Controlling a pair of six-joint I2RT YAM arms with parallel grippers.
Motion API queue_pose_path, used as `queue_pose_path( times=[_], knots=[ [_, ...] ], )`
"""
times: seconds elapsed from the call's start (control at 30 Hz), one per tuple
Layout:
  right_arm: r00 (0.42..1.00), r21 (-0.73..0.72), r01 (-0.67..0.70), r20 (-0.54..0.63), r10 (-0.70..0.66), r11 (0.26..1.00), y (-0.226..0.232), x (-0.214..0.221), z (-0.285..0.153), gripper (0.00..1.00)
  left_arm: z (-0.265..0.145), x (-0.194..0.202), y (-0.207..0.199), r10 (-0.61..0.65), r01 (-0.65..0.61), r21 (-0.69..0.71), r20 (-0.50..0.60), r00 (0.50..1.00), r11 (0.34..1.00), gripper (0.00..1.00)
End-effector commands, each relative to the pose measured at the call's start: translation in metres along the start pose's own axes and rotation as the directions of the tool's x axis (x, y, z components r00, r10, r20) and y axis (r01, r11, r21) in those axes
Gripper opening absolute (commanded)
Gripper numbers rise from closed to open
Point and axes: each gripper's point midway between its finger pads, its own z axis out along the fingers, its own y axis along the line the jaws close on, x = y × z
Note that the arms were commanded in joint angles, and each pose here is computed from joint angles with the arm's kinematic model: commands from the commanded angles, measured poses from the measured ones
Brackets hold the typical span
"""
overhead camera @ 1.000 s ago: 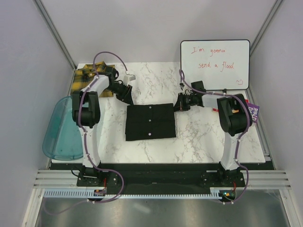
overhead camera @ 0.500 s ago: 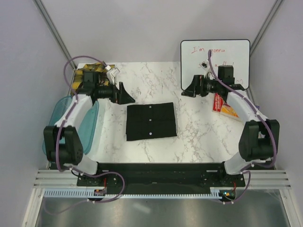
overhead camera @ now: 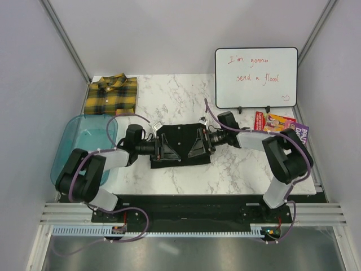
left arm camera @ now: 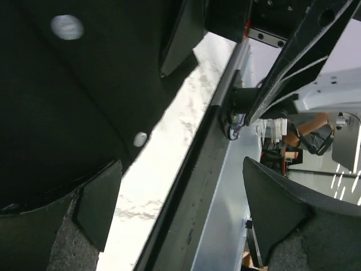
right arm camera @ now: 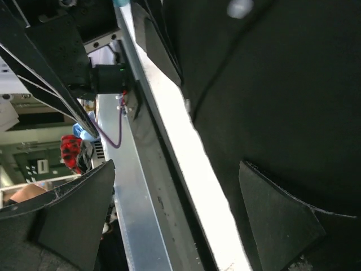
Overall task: Fold and stack the long sleeve shirts
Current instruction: Fold the shirt
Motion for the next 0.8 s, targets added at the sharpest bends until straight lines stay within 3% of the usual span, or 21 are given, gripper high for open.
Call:
queue_pose_path(
  times=[0.0,0.17,0.23,0.33,0.37,0.4,0.47,0.5,0.57,0.77],
  knots=[
    [0.998,0.003,-0.051,-0.026,0.051,0.999,-0.036,0.013,0.007,0.98,0.004,-0.004,0.044,-0.103,0.107,-0.073,0.048,0.993,0.992,0.92],
    [0.990,0.112,-0.122,-0.055,0.129,0.986,-0.084,0.028,-0.009,0.98,-0.014,0.012,0.079,-0.220,0.225,-0.131,0.052,0.974,0.965,0.86],
    [0.986,0.122,-0.141,-0.071,0.150,0.982,-0.079,0.030,-0.018,0.98,-0.017,0.011,0.069,-0.187,0.189,-0.099,0.034,0.982,0.977,0.86],
    [0.996,0.064,-0.030,-0.085,0.035,0.997,-0.038,0.022,-0.033,0.98,-0.025,0.006,0.033,-0.075,0.075,0.013,-0.016,0.997,0.997,0.84],
    [0.998,0.043,0.006,-0.067,-0.003,0.999,-0.024,0.014,-0.037,0.98,-0.027,0.003,0.021,-0.033,0.034,0.043,-0.024,0.999,0.999,0.84],
    [0.997,0.030,0.073,-0.028,-0.072,0.997,-0.002,0.000,-0.045,0.98,-0.030,-0.014,0.001,0.086,-0.086,0.072,-0.005,0.996,0.994,0.84],
    [0.985,0.025,0.168,0.046,-0.169,0.985,0.020,-0.035,-0.050,0.98,-0.032,-0.029,-0.008,0.122,-0.123,0.065,0.011,0.992,0.990,0.86],
    [0.986,0.027,0.147,0.077,-0.148,0.989,0.025,-0.050,-0.050,0.98,-0.031,-0.049,-0.016,0.150,-0.152,0.060,0.036,0.988,0.987,0.87],
    [0.959,0.035,0.234,0.155,-0.237,0.972,0.033,-0.092,-0.048,0.98,-0.024,-0.070,-0.008,0.104,-0.107,0.044,0.057,0.993,0.993,0.87],
    [0.957,0.098,0.202,0.193,-0.217,0.975,-0.021,-0.153,-0.021,0.98,-0.004,-0.141,0.046,0.011,-0.004,-0.039,0.159,0.987,0.999,0.84]
  ],
)
